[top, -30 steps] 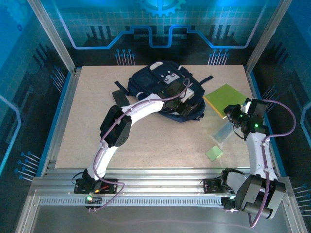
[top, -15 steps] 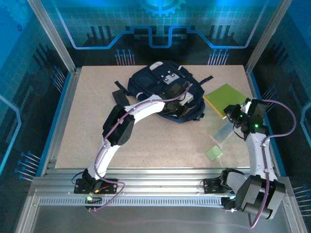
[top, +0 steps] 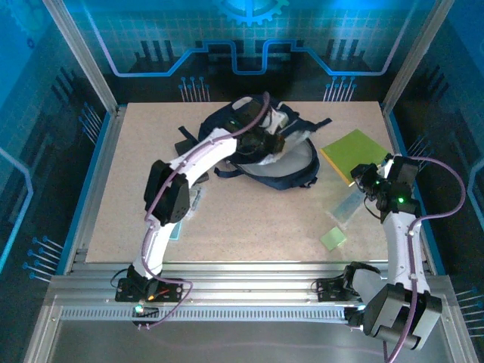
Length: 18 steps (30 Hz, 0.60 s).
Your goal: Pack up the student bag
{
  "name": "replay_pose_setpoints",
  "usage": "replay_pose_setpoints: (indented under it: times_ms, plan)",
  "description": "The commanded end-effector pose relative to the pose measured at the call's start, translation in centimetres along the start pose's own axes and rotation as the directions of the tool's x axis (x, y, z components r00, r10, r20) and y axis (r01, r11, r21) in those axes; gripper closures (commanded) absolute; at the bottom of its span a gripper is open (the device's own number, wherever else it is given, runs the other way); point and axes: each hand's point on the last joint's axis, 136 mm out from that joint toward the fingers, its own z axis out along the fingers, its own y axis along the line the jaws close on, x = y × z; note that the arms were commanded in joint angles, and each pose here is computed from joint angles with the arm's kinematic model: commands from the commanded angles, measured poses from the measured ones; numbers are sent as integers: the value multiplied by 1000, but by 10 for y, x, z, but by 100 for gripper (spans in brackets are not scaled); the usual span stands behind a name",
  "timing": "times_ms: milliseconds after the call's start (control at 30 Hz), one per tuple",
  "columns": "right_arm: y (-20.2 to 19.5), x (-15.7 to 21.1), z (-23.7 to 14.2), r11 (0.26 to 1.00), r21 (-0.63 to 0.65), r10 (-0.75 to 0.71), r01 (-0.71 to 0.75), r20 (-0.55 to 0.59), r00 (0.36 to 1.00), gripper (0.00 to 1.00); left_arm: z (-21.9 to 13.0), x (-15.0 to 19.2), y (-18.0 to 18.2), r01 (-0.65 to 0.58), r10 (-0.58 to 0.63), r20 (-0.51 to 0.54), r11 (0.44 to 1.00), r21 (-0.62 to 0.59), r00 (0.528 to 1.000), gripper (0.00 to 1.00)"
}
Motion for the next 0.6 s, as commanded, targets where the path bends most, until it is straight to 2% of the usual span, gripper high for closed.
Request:
replay_pose_setpoints:
  times_ms: [0,167,333,567]
  plan:
    - [19,-4,-1,995,-100,-2,3,2,1000,100,-63,-65,-7,58,-67,195,997,52,979,100]
    - [54,21,21,972,-235,-19,-3,-91,996,100,-84,-84,-16,24,-41,258,997,70,965,100]
    - [92,47,53,952,-305,-19,-31,-161,987,100,-96,-96,-30,10,-46,300,993,121,953,100]
    - [135,62,111,920,-382,11,-91,-205,979,100,-101,-100,-38,10,-63,321,986,165,945,100]
